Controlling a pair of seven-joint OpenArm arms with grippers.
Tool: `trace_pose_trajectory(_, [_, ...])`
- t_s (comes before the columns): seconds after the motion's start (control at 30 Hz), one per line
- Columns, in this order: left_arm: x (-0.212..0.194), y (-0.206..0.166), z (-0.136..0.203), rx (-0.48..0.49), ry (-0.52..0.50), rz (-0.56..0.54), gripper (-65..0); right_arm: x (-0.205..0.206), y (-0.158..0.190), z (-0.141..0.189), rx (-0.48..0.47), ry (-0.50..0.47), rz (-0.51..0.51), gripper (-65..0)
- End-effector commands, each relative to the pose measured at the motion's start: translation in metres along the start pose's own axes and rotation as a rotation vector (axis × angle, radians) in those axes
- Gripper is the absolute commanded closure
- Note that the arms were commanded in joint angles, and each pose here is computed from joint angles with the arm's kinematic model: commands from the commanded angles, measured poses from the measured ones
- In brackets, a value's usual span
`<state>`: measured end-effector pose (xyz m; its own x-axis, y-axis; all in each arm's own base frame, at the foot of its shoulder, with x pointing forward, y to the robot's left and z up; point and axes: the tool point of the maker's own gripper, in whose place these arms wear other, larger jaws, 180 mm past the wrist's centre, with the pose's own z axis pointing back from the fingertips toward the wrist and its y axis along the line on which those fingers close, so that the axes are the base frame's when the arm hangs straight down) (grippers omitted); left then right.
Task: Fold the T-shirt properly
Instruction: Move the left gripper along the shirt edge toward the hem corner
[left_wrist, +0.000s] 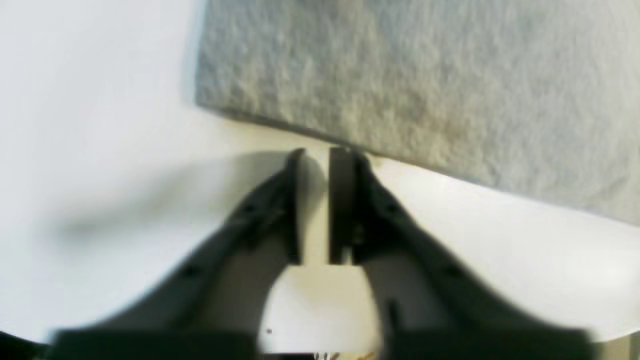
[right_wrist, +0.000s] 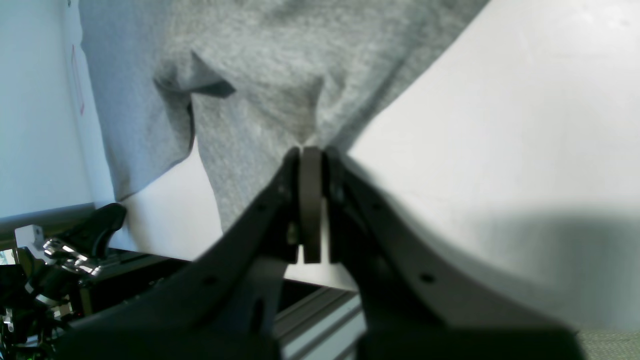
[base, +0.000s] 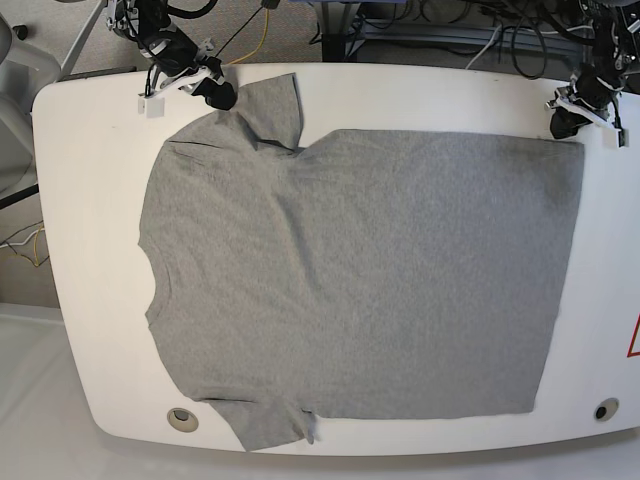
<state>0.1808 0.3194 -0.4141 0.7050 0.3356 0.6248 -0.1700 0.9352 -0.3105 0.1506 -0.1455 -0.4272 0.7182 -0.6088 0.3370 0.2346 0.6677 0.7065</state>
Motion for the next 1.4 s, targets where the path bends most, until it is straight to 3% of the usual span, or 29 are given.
trace_pose_trajectory(0.0, [0.008,0.001,0.002,0.002,-0.008,-0.014,0.0,0.004,0.001,0.003,-0.001,-0.008,0.012,0.0])
trace_pose_trajectory(0.57, [0.006,0.003,0.005,0.005,-0.006,-0.009,0.0,0.006,0.002,0.005,0.004,-0.019,0.009,0.0])
trace_pose_trajectory(0.77, [0.014,-0.012,0.011,-0.034,-0.033,-0.062,0.0,0.005,0.004,0.005,0.008,-0.016,0.008,0.0])
trace_pose_trajectory(0.97, [0.023,-0.019,0.018,-0.043,-0.069,-0.092,-8.7,0.004,0.002,0.005,0.002,-0.015,0.011,0.0])
trace_pose_trajectory(1.03, [0.026,-0.020,0.021,-0.030,-0.069,-0.116,-8.4,0.002,0.000,0.005,-0.003,-0.009,0.007,0.0])
trace_pose_trajectory(1.2, [0.024,-0.021,0.023,-0.021,-0.054,-0.131,0.0,0.004,0.002,0.005,0.003,-0.014,0.008,0.0])
trace_pose_trajectory(1.37, [0.022,-0.021,0.019,-0.041,-0.048,-0.118,-2.0,0.006,0.004,0.005,0.009,-0.022,0.013,0.0])
